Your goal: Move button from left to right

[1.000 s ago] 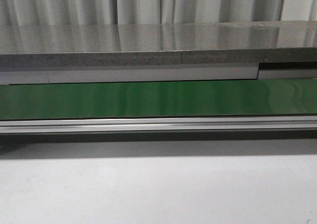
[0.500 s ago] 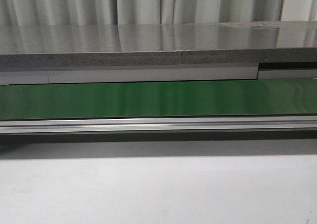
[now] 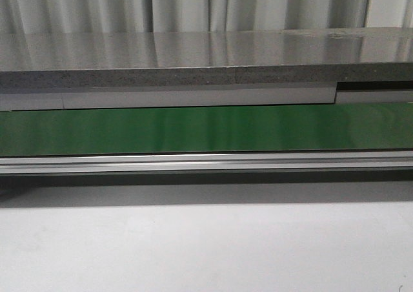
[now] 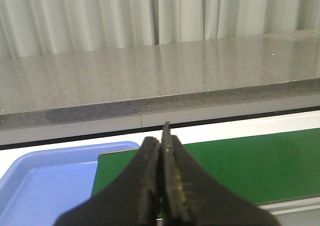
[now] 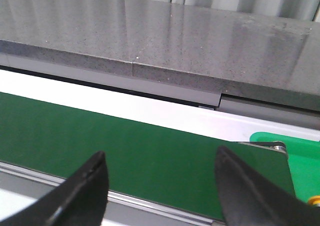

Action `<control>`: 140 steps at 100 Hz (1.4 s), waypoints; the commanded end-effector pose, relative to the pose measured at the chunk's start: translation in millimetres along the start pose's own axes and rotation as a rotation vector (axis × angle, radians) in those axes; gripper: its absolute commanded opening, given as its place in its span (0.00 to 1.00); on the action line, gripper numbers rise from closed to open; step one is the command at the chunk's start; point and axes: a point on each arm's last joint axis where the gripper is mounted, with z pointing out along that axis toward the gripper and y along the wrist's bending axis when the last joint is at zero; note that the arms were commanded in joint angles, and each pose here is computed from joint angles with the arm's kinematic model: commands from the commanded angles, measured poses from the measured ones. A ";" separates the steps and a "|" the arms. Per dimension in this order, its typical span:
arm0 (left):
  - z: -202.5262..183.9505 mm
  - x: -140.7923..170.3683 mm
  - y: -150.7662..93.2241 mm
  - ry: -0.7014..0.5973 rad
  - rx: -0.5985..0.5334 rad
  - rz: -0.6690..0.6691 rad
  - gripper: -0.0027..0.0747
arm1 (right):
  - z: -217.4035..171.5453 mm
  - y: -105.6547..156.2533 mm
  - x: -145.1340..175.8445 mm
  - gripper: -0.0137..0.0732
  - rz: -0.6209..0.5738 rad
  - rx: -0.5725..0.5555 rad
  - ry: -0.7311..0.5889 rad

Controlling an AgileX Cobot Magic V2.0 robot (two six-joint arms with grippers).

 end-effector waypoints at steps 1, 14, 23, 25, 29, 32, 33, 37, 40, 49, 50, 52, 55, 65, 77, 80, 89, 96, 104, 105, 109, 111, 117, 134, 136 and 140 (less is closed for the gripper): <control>-0.3 -16.1 1.8 -0.101 -0.013 -0.017 0.01 | -8.2 -1.8 -7.1 0.69 0.000 0.029 -0.098; -0.3 -16.1 1.8 -0.101 -0.013 -0.017 0.01 | -11.7 -1.3 -3.8 0.69 -0.001 0.030 -0.109; -0.3 -16.1 1.8 -0.101 -0.013 -0.017 0.01 | -11.7 -1.3 -3.8 0.60 -0.001 0.030 -0.109; -0.3 -16.1 1.8 -0.101 -0.013 -0.017 0.01 | -11.7 -1.4 -3.9 0.56 -0.001 0.031 -0.110; -0.3 -16.1 1.8 -0.101 -0.013 -0.017 0.01 | -11.7 -1.4 -3.9 0.49 -0.001 0.031 -0.110; -0.3 -16.1 1.8 -0.101 -0.013 -0.017 0.01 | -11.7 -1.4 -3.9 0.43 -0.001 0.031 -0.110; -0.3 -16.1 1.8 -0.101 -0.013 -0.017 0.01 | -11.7 -1.4 -3.9 0.42 -0.001 0.031 -0.110; -0.3 -16.1 1.8 -0.101 -0.013 -0.017 0.01 | -11.7 -1.4 -4.0 0.34 -0.001 0.031 -0.111; -0.3 -16.1 1.8 -0.101 -0.013 -0.017 0.01 | -11.7 -1.4 -4.0 0.28 -0.001 0.031 -0.111; -0.3 -16.1 1.8 -0.101 -0.013 -0.017 0.01 | -11.7 -1.4 -4.0 0.11 -0.001 0.031 -0.111; -0.3 -16.1 1.8 -0.101 -0.013 -0.017 0.01 | -11.7 -1.4 -4.0 0.08 -0.001 0.031 -0.111; -0.3 -16.1 1.8 -0.101 -0.013 -0.017 0.01 | -11.7 -1.4 -4.0 0.07 -0.001 0.031 -0.111; -0.3 -16.1 1.8 -0.101 -0.013 -0.017 0.01 | -11.7 -1.4 -4.0 0.08 -0.001 0.031 -0.111; -0.3 -16.1 1.8 -0.101 -0.013 -0.017 0.01 | -11.7 -1.4 -4.0 0.08 -0.001 0.031 -0.111; -0.3 -16.1 1.8 -0.101 -0.013 -0.017 0.01 | -11.7 -1.4 -4.0 0.08 -0.001 0.031 -0.111; -0.3 -16.1 1.8 -0.101 -0.013 -0.017 0.01 | -11.7 -1.4 -4.0 0.08 -0.001 0.031 -0.111; -0.3 -16.1 1.8 -0.101 -0.013 -0.017 0.01 | -11.7 -1.4 -4.0 0.08 -0.001 0.031 -0.111; -0.3 -16.1 1.8 -0.101 -0.013 -0.017 0.01 | -11.7 -1.4 -4.0 0.08 -0.001 0.031 -0.111; -0.3 -16.1 1.8 -0.101 -0.013 -0.017 0.01 | -11.7 -1.4 -4.0 0.08 -0.001 0.031 -0.111; -0.3 -16.1 1.8 -0.101 -0.013 -0.017 0.01 | -11.7 -1.4 -4.0 0.08 -0.001 0.031 -0.111; -0.3 -16.1 1.8 -0.101 -0.013 -0.017 0.01 | -11.7 -1.4 -4.0 0.08 -0.001 0.031 -0.111; -0.3 -16.1 1.8 -0.101 -0.013 -0.017 0.01 | -11.7 -1.4 -4.0 0.08 -0.001 0.031 -0.111; -0.3 -16.1 1.8 -0.101 -0.013 -0.017 0.01 | -11.7 -1.4 -4.0 0.08 -0.002 0.031 -0.111; -0.3 -16.1 1.8 -0.101 -0.013 -0.017 0.01 | -11.7 -1.4 -4.0 0.08 -0.002 0.031 -0.111; -0.3 -16.1 1.8 -0.101 -0.013 -0.017 0.01 | -11.7 -1.5 -4.1 0.08 -0.002 0.032 -0.112; -0.3 -16.1 1.8 -0.101 -0.013 -0.017 0.01 | -11.4 -1.8 -3.4 0.08 -0.003 0.035 -0.115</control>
